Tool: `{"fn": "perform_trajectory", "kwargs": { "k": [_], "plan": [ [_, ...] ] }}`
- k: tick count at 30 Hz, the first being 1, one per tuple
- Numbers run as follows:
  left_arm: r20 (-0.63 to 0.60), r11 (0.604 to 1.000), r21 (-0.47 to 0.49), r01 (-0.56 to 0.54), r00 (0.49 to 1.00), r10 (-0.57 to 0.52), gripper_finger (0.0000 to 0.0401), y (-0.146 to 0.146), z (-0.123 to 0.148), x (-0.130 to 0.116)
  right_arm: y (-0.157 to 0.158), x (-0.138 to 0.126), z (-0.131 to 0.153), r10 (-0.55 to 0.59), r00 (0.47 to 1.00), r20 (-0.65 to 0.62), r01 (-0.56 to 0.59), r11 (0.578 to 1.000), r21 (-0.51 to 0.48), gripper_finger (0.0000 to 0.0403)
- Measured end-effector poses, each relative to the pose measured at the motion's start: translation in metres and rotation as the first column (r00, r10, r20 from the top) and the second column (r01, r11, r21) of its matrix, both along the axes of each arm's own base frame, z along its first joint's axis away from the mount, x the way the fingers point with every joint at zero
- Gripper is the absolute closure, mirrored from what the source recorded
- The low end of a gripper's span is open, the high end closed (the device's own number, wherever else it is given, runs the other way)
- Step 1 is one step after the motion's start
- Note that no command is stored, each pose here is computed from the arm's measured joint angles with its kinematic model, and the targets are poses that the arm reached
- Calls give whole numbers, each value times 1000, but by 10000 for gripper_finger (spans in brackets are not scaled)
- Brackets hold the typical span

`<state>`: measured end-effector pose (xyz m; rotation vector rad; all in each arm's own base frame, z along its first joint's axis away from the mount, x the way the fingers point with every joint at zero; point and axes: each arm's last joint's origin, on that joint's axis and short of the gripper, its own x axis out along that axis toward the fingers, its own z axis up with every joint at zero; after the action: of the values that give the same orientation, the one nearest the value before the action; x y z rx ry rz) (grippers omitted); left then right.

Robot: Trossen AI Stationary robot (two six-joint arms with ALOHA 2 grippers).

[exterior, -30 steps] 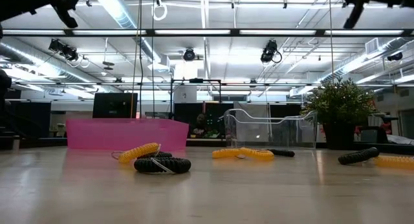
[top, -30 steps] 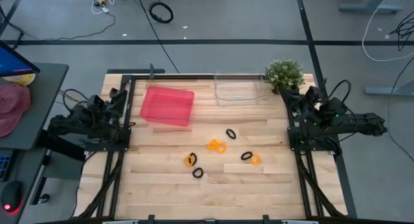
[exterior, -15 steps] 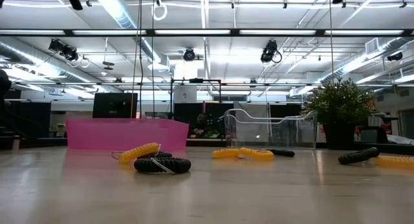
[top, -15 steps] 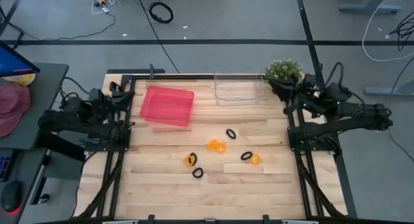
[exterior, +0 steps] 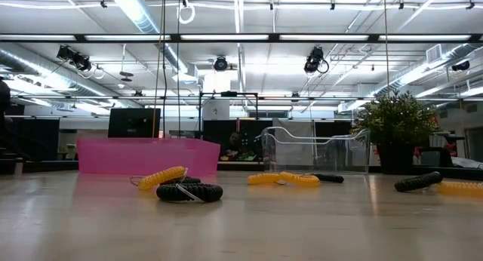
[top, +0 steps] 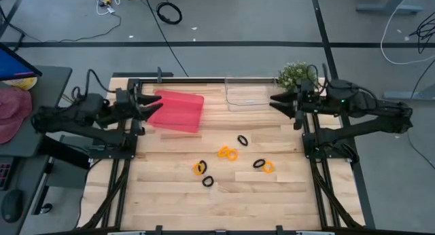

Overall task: Sort spring keychains
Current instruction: Put the yellow spring keychain into the transparent bin

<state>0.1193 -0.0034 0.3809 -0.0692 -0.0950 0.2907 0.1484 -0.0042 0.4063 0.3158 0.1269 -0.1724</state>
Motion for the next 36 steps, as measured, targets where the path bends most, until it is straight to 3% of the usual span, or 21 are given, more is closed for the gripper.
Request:
{"fn": "perform_trajectory", "kwargs": {
  "k": [6, 13, 19, 22, 26, 30, 36],
  "plan": [
    [-152, 997, -10, 72, 986, -72, 200, -3, 6, 10, 8, 26, -15, 126, 985, -121, -127, 992, -2, 213],
    [-279, 993, -11, 116, 953, -114, 185, -5, 0, 16, 15, 59, -47, 128, 931, -343, -113, 992, 64, 211],
    [-305, 998, 52, 46, 952, -28, 198, -4, -1, 20, 17, 76, -85, 103, 793, -600, -38, 992, 119, 211],
    [-311, 999, 28, 47, 950, -36, 203, -4, -3, 24, 24, 79, -103, 173, 673, -719, -65, 982, 176, 211],
    [-328, 990, -19, 140, 935, -138, 206, -8, -6, 29, 40, 80, -124, 254, 509, -822, -71, 965, 253, 211],
    [-351, 975, -43, 218, 910, -219, 206, -11, -10, 37, 60, 86, -137, 294, 435, -851, -62, 953, 297, 211],
    [-396, 972, -48, 230, 889, -230, 206, -13, -17, 50, 85, 88, -154, 285, 347, -894, 36, 948, 316, 211]
  ]
}}
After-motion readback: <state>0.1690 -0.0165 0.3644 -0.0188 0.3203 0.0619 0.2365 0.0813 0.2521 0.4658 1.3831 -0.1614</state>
